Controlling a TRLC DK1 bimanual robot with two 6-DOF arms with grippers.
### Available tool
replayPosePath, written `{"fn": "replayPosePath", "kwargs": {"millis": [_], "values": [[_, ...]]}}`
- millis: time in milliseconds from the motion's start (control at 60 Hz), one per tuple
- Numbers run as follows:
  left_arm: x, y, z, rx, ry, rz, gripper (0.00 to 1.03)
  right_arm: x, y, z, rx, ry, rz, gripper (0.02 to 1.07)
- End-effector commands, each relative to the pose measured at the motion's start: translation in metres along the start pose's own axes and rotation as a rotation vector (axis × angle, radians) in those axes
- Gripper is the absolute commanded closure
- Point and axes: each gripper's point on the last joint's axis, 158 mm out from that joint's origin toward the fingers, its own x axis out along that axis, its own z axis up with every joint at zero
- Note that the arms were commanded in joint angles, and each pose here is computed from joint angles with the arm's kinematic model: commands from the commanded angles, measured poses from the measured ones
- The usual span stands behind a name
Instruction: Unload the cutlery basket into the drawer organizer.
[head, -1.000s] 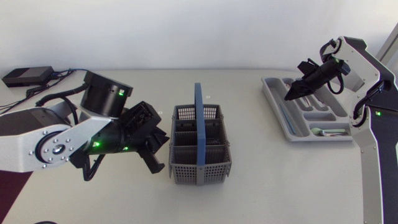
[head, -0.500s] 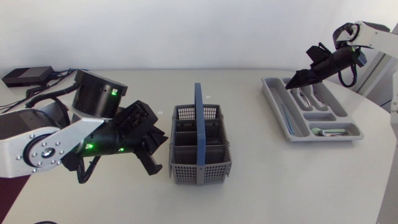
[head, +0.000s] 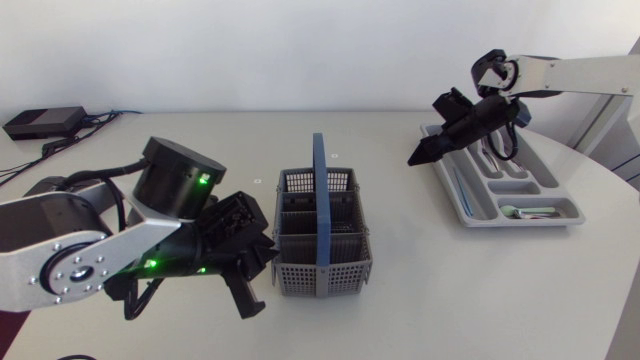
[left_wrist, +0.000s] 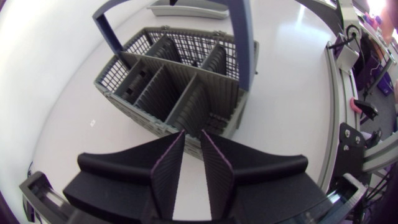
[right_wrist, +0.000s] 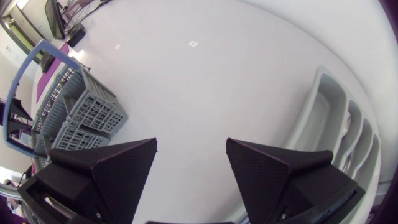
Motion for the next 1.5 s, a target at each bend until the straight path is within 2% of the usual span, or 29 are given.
{"fn": "replayPosePath", "kwargs": {"millis": [0,67,200,300,717,1067,1367,1483], "values": [[0.001,-0.018,-0.012,0.027,0.032,-0.043,0.80,0.007,0.027,0.009,-0.022,-0.003,0.015,0.32],[0.002,-0.030,-0.016,0.054,0.052,-0.072,0.80,0.021,0.040,0.016,-0.047,-0.003,0.017,0.44],[0.002,-0.039,-0.020,0.076,0.070,-0.094,0.81,0.036,0.057,0.031,-0.073,-0.013,0.030,0.74],[0.003,-0.043,-0.021,0.086,0.073,-0.101,0.86,0.043,0.068,0.039,-0.088,-0.016,0.042,0.92],[-0.018,-0.026,-0.006,0.063,0.009,-0.050,0.88,0.066,0.104,0.045,-0.137,-0.015,0.083,0.94],[-0.018,-0.087,-0.018,0.146,0.075,-0.233,0.89,0.071,0.131,0.062,-0.187,-0.035,0.115,0.94],[0.005,-0.101,-0.034,0.167,0.136,-0.270,0.89,0.079,0.150,0.062,-0.213,-0.031,0.159,0.94],[0.017,-0.092,-0.038,0.143,0.144,-0.245,0.89,0.079,0.157,0.061,-0.219,-0.030,0.185,0.94]]}}
